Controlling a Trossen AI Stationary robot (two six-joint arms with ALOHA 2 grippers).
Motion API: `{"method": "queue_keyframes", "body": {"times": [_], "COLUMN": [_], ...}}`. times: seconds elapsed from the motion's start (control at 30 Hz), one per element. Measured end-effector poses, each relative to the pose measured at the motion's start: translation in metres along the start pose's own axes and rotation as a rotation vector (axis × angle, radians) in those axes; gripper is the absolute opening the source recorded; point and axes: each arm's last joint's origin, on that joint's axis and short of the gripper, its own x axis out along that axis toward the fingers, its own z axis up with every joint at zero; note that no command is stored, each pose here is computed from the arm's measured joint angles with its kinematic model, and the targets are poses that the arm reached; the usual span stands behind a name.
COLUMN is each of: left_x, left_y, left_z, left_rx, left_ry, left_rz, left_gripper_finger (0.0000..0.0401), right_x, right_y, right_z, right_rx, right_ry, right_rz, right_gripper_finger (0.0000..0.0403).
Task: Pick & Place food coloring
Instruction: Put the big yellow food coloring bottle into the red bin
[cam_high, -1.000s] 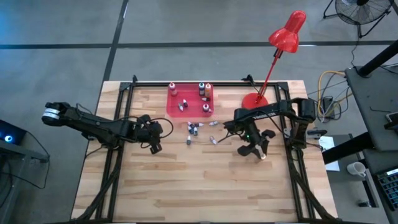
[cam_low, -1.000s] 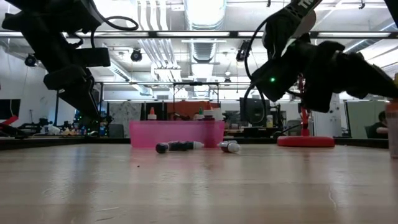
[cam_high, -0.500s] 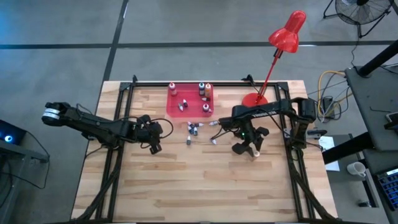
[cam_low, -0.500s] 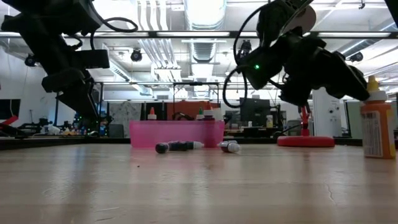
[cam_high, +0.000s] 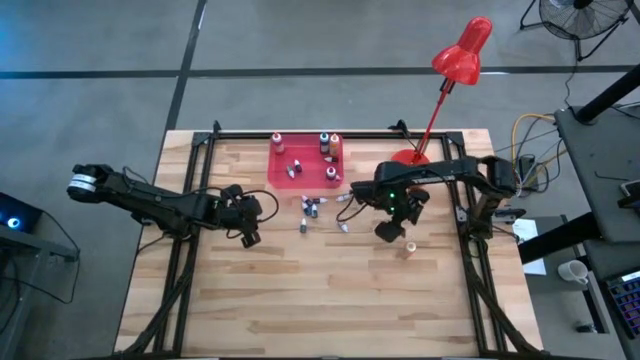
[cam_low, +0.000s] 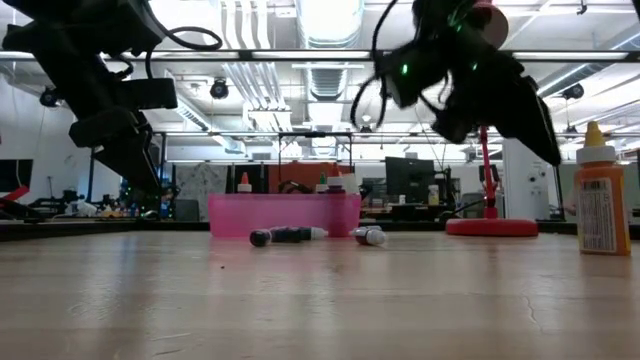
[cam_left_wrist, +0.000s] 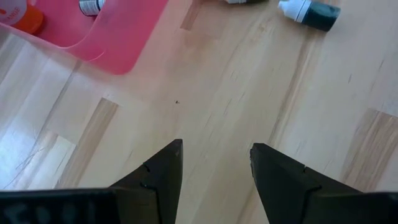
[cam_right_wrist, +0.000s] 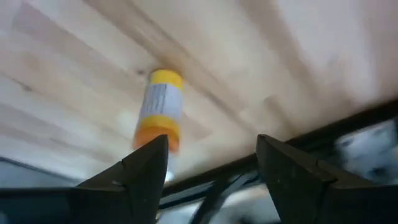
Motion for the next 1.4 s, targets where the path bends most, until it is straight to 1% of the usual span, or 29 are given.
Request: {"method": "queue_keyframes", "body": {"times": [0.1,0.3,0.43,0.47,0.53,0.57,0.67,0.87,0.97,1.2,1.4], "left_x": [0.0,0.0,0.0,0.0,0.0,0.0,0.0,0.0,0.0,0.0,0.0], "left_y": [0.0,0.0,0.0,0.0,0.0,0.0,0.0,0.0,-0.001,-0.001,-0.001], "left_z": [0.0,0.001,0.001,0.001,0.001,0.001,0.001,0.001,0.002,0.002,0.002], "left_rx": [0.0,-0.004,-0.004,-0.004,-0.005,-0.005,-0.006,-0.007,-0.009,-0.011,-0.011], "left_ry": [0.0,-0.006,-0.007,-0.009,-0.011,-0.011,-0.013,-0.016,-0.016,-0.022,-0.022], "left_rz": [0.0,-0.002,-0.002,-0.001,-0.001,-0.001,-0.002,-0.003,-0.003,-0.005,-0.006], "left_gripper_finger": [0.0161,0.0161,0.0161,0.0161,0.0161,0.0161,0.0161,0.0161,0.0161,0.0161,0.0161], "right_x": [-0.012,-0.029,-0.024,-0.022,-0.018,-0.015,-0.003,0.023,0.028,0.033,0.039], "right_y": [0.004,0.017,0.019,0.019,0.017,0.016,0.015,0.016,0.016,0.018,0.019], "right_z": [-0.019,-0.074,-0.11,-0.117,-0.129,-0.133,-0.135,-0.126,-0.123,-0.119,-0.114], "right_rx": [-0.143,-0.509,-0.865,-0.93,-0.995,-1.004,-0.972,-0.912,-0.872,-0.874,-0.851], "right_ry": [-0.134,-0.49,-0.59,-0.604,-0.614,-0.611,-0.591,-0.505,-0.485,-0.51,-0.538], "right_rz": [-0.032,-0.005,-0.035,-0.041,-0.044,-0.045,-0.056,-0.116,-0.123,-0.113,-0.114], "right_gripper_finger": [0.0241,0.0244,0.0244,0.0244,0.0244,0.0244,0.0244,0.0245,0.0245,0.0245,0.0244]}}
